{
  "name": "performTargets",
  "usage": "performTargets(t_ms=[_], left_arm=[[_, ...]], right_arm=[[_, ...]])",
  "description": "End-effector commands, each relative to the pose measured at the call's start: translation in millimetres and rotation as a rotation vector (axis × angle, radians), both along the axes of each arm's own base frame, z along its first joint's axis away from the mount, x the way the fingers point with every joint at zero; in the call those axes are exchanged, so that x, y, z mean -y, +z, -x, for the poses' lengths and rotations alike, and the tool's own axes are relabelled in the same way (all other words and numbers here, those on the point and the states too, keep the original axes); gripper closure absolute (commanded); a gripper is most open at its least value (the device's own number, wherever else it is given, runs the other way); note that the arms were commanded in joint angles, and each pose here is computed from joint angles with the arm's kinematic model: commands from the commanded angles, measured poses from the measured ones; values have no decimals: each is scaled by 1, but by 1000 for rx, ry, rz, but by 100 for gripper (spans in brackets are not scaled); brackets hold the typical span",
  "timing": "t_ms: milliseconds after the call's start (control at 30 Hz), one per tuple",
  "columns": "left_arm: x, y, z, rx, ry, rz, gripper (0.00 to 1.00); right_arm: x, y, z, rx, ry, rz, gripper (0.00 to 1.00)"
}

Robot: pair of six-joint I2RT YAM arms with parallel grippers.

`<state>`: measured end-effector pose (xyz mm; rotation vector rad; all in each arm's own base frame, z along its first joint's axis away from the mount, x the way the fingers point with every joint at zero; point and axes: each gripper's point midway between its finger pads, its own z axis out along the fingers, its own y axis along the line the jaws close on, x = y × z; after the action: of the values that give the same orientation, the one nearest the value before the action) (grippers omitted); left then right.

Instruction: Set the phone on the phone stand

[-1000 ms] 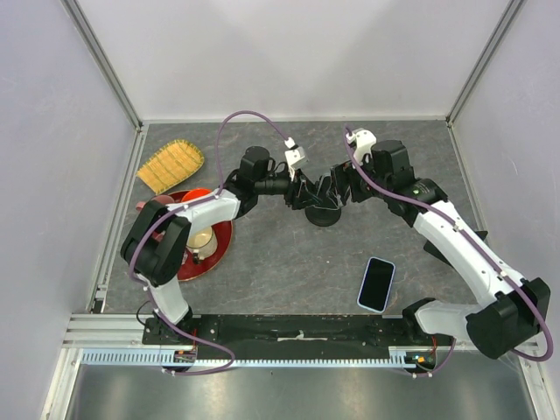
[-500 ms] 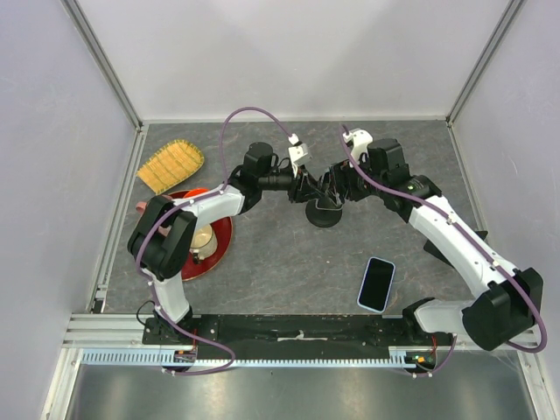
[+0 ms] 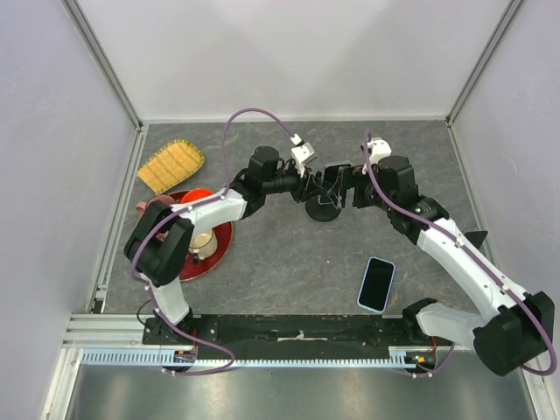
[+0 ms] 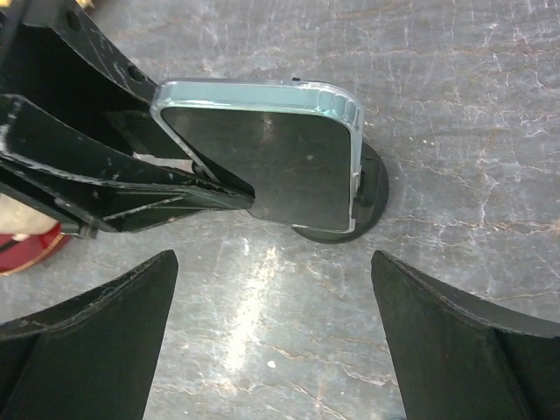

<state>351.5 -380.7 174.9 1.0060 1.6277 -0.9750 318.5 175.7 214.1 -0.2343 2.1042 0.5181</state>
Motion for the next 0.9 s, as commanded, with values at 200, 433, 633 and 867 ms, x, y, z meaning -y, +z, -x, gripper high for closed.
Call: performTargets(t_ms=[200, 433, 633, 867], left_arm=[[-24, 43, 10, -70, 116, 95, 14], [-50, 71, 23, -153, 219, 115, 12], [-81, 95, 58, -201, 281, 132, 13], [-119, 108, 96, -169, 350, 179, 14]], right_arm=[[0, 31, -9, -5, -135, -139, 2], [15, 45, -6, 28, -179, -99, 2], [22, 55, -14, 78, -222, -42, 2], [-1, 59, -23, 136, -257, 77, 2]])
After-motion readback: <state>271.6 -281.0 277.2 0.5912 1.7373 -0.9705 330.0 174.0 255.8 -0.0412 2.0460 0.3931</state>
